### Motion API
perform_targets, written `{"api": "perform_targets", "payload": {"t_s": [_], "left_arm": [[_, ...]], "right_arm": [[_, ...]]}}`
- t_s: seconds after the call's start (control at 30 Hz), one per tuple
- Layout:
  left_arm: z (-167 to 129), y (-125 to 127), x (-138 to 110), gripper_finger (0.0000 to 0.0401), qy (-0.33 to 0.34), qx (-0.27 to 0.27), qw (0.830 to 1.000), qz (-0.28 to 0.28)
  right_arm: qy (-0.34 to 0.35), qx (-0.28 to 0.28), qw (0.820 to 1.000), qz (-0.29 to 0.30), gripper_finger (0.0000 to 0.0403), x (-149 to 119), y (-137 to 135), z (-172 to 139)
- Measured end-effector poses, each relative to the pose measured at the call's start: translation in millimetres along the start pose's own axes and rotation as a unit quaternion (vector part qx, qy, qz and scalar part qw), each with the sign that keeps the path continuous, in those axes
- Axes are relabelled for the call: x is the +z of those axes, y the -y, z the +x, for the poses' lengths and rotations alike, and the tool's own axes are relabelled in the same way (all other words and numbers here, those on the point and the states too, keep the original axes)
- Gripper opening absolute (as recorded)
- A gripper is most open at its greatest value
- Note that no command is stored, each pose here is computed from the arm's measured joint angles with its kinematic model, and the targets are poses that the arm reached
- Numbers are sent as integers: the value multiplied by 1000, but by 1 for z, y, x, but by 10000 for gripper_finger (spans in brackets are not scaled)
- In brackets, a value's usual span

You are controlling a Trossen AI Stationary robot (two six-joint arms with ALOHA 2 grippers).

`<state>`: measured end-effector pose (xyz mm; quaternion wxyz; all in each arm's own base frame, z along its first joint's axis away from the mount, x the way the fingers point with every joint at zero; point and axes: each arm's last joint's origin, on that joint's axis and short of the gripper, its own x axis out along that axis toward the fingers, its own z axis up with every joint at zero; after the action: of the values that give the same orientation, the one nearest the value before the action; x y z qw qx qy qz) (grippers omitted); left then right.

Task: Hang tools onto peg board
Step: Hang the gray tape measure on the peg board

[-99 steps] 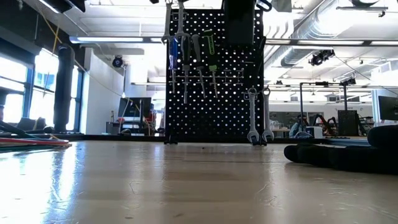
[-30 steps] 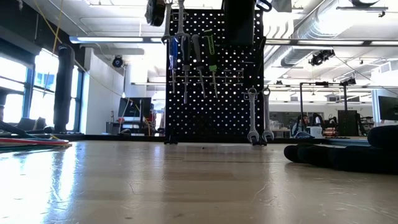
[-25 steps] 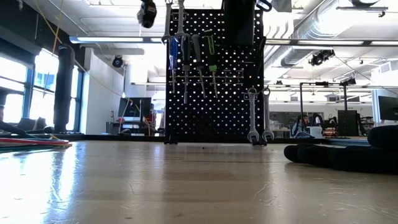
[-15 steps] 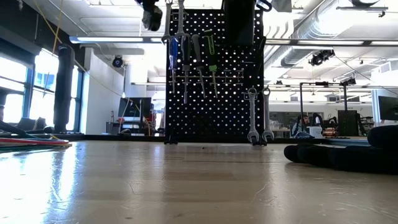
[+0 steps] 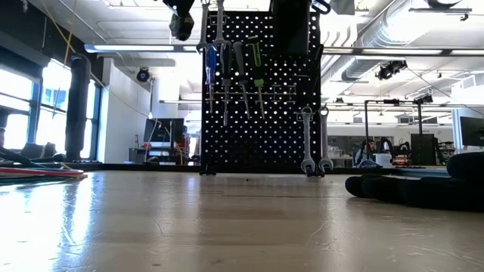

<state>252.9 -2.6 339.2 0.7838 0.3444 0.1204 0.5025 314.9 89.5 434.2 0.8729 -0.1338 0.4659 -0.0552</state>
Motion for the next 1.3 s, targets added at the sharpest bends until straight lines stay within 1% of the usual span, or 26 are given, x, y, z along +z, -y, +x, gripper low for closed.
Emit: {"api": "perform_targets", "payload": {"t_s": [0.23,1.03,1.3], "left_arm": [[3,-1,-2,0,-3,4,1000,-4],[17,-1,-11,0,-18,8,1000,-5],[19,-1,-11,0,-12,7,1000,-7]], "right_arm": [[-1,-10,1000,-1,142,0,1,0],[-1,-11,1000,5,142,0,1,0],[-4,-11,1000,3,142,-1,1,0]]}}
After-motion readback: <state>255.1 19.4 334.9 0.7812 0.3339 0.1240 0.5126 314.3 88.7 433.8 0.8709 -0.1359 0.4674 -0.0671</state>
